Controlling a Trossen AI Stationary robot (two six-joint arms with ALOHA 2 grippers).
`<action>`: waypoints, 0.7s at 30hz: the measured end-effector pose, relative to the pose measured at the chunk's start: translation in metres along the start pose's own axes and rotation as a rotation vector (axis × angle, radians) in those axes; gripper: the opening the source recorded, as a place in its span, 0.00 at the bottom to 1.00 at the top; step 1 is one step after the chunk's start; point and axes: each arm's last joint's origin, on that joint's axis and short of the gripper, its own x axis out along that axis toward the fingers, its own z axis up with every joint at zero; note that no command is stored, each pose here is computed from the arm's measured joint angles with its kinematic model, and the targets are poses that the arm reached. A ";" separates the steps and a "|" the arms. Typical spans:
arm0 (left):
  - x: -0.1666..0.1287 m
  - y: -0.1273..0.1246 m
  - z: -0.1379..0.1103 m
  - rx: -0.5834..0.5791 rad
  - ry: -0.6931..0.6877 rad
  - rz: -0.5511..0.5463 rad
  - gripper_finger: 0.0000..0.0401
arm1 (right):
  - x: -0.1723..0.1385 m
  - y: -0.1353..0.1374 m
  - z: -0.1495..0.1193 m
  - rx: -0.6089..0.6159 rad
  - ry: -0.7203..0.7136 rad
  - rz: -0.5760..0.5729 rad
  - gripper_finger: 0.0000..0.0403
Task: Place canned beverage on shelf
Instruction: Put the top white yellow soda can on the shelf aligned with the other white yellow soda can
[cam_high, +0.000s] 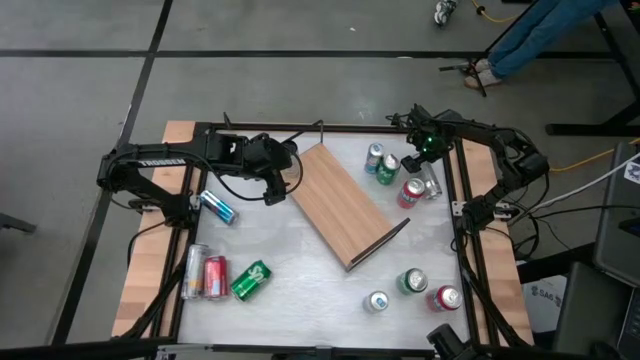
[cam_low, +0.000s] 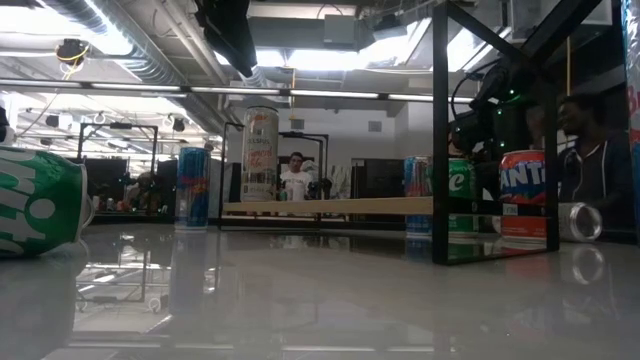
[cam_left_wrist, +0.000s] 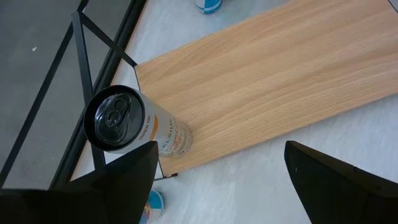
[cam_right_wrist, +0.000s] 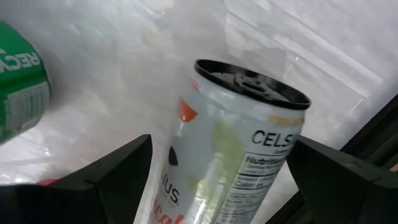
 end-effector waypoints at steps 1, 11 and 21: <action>0.000 0.000 0.000 0.000 0.000 0.000 0.85 | 0.000 0.000 0.000 0.000 0.000 0.000 0.87; 0.000 0.000 0.000 0.000 0.000 0.000 0.85 | 0.002 0.004 -0.001 -0.018 0.000 -0.031 0.87; 0.000 0.000 0.000 0.000 0.000 0.000 0.85 | 0.002 0.003 -0.001 -0.015 -0.004 -0.033 0.73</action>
